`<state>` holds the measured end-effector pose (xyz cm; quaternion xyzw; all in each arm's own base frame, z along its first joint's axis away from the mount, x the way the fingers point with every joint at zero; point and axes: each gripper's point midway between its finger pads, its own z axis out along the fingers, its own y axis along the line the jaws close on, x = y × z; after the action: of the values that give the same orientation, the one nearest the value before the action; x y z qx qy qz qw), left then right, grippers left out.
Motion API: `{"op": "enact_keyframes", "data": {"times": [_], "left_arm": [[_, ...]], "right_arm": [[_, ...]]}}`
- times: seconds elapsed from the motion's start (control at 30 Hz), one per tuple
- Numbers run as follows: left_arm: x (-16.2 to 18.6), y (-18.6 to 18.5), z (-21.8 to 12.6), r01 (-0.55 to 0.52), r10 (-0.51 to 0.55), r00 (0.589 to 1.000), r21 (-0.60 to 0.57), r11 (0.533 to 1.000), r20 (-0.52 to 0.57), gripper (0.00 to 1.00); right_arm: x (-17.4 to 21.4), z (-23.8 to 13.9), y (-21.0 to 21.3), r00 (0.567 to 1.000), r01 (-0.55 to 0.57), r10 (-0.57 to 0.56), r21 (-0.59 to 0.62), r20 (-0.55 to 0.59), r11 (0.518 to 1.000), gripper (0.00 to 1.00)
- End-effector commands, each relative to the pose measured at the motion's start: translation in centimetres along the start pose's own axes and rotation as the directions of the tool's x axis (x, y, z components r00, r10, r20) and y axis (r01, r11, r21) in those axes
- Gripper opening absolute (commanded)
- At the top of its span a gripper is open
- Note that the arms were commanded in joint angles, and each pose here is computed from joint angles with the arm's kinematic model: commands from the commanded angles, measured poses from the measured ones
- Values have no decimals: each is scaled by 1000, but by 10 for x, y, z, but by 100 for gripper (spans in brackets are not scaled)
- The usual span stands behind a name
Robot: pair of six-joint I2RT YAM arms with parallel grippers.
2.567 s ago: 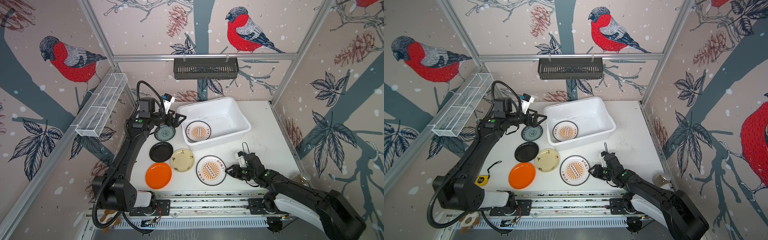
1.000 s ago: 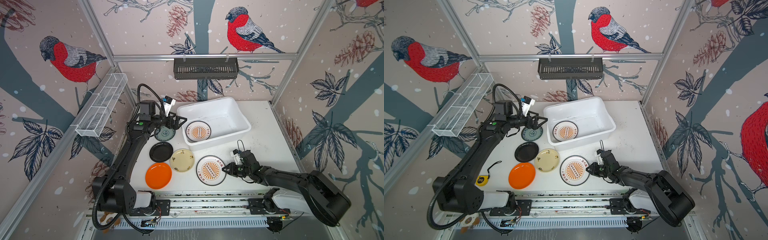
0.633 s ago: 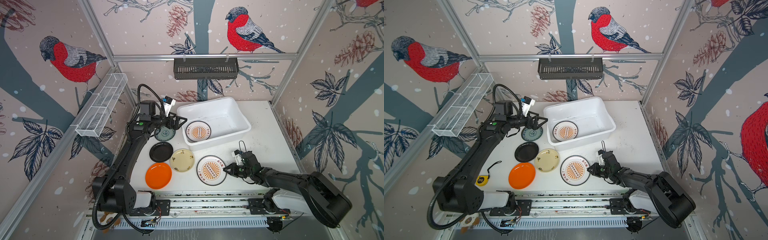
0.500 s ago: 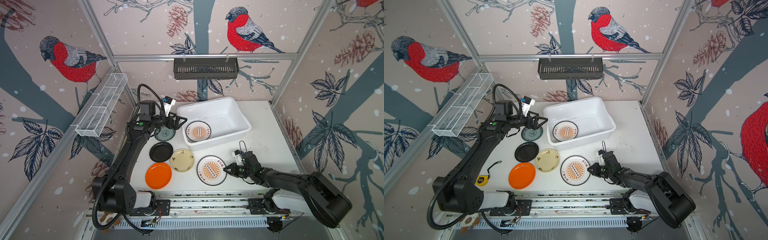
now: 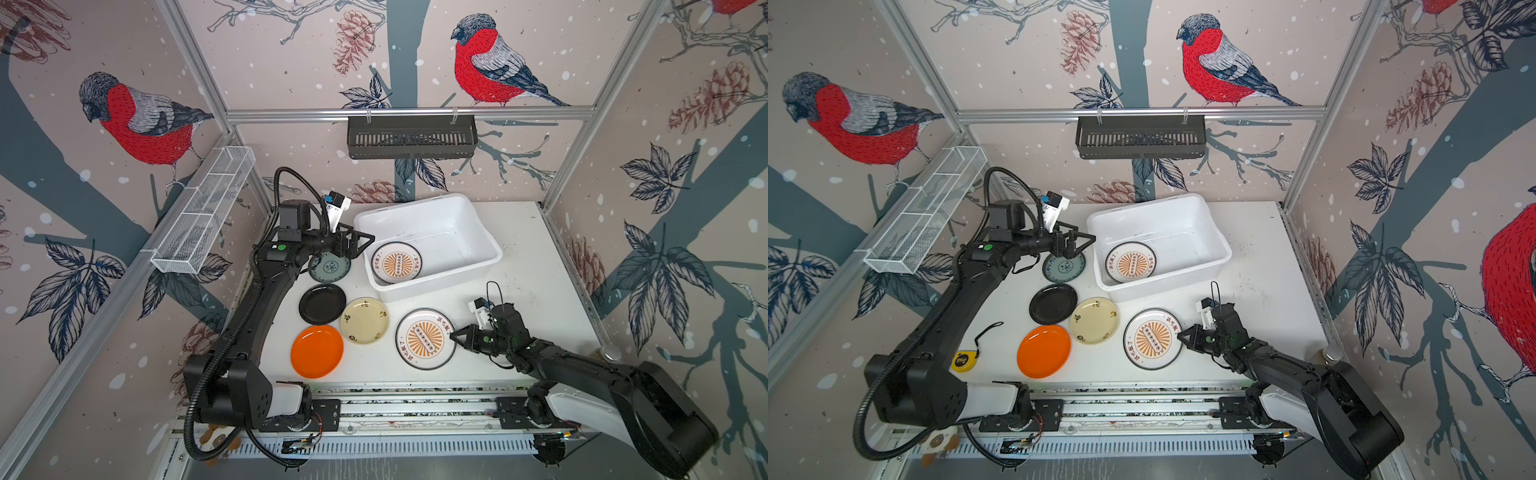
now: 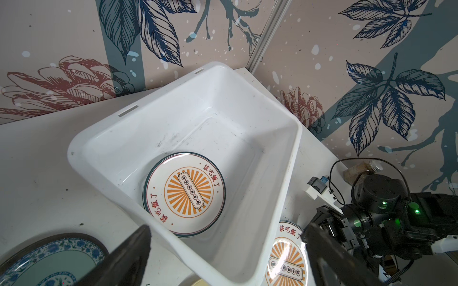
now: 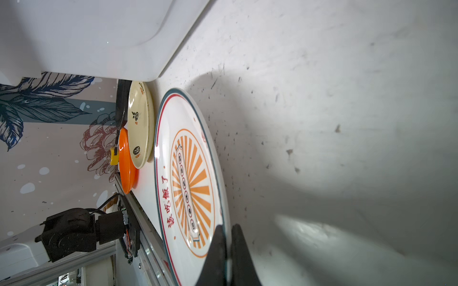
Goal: Place the plates into the plastic bin on the countertop
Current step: 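Lift the sunburst plate upright and carry it toward the white bin with right gripper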
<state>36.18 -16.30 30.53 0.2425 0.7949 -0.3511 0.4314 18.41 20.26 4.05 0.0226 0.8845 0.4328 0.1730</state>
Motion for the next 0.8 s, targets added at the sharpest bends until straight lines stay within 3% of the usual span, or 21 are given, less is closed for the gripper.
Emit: {"op": "enact_keyframes", "data": {"times": [0.0, 0.77], "left_arm": [[-12, -4, -3, -46, 46, 998, 6, 999, 38, 96], [-22, -2, -6, -50, 52, 997, -24, 998, 56, 96]], "right_arm": [[-1, -4, 7, 1000, 18, -19, -21, -7, 1000, 2], [-1, -34, 51, 994, 101, -105, -143, -22, 985, 1]]}}
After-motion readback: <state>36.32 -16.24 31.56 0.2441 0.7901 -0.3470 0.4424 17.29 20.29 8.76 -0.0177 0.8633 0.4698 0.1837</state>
